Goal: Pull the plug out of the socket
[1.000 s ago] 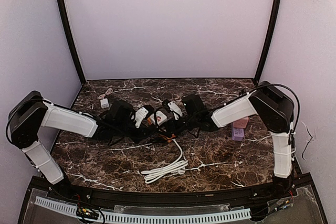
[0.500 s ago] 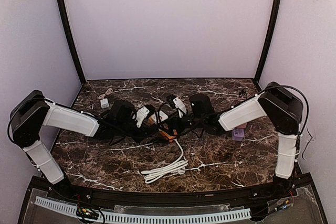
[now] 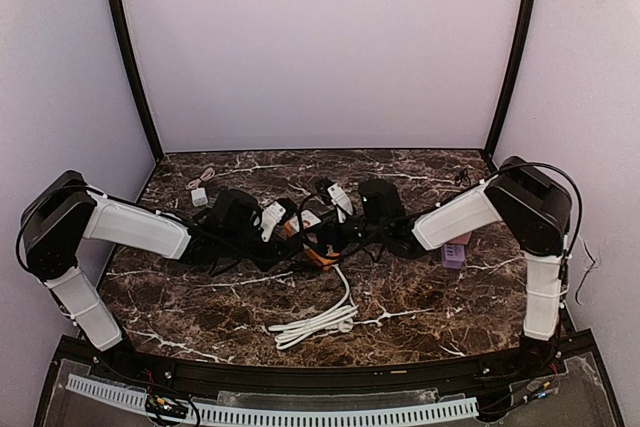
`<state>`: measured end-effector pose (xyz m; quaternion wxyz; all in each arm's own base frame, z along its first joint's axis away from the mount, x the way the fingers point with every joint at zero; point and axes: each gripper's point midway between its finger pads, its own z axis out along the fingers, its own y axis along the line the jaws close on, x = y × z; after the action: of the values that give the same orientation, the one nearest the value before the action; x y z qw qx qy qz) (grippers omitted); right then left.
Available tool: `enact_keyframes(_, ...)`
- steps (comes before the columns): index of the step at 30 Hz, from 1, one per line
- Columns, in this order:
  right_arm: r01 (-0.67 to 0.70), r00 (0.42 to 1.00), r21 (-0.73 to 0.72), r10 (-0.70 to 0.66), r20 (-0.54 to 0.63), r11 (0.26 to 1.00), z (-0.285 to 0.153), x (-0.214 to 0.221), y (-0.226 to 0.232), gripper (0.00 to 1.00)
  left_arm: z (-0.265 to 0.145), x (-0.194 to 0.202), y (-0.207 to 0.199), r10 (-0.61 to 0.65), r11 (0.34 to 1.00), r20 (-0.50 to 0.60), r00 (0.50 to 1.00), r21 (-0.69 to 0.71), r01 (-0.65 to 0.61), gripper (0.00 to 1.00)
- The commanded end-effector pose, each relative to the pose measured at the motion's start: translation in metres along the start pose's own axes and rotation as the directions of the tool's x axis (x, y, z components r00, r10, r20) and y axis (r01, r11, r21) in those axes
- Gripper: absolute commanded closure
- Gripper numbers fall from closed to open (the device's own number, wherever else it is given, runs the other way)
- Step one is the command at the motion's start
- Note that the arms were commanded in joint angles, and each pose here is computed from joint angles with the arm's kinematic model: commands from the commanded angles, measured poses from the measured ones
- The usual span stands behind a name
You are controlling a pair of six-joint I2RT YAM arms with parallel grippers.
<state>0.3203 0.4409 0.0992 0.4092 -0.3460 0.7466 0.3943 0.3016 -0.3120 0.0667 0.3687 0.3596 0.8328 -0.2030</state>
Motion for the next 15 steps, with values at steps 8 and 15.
enact_keyframes(8,0.020,1.000,0.100,-0.022,0.014,0.995,0.007,0.017,-0.018,0.19,0.005,0.003,-0.006,-0.037,0.999,-0.033,0.999,0.023,0.038,0.96)
enact_keyframes(15,0.015,0.999,0.113,-0.021,0.050,0.994,0.000,0.018,-0.020,0.35,0.006,0.009,-0.007,-0.025,1.000,-0.056,0.998,0.015,0.026,0.96)
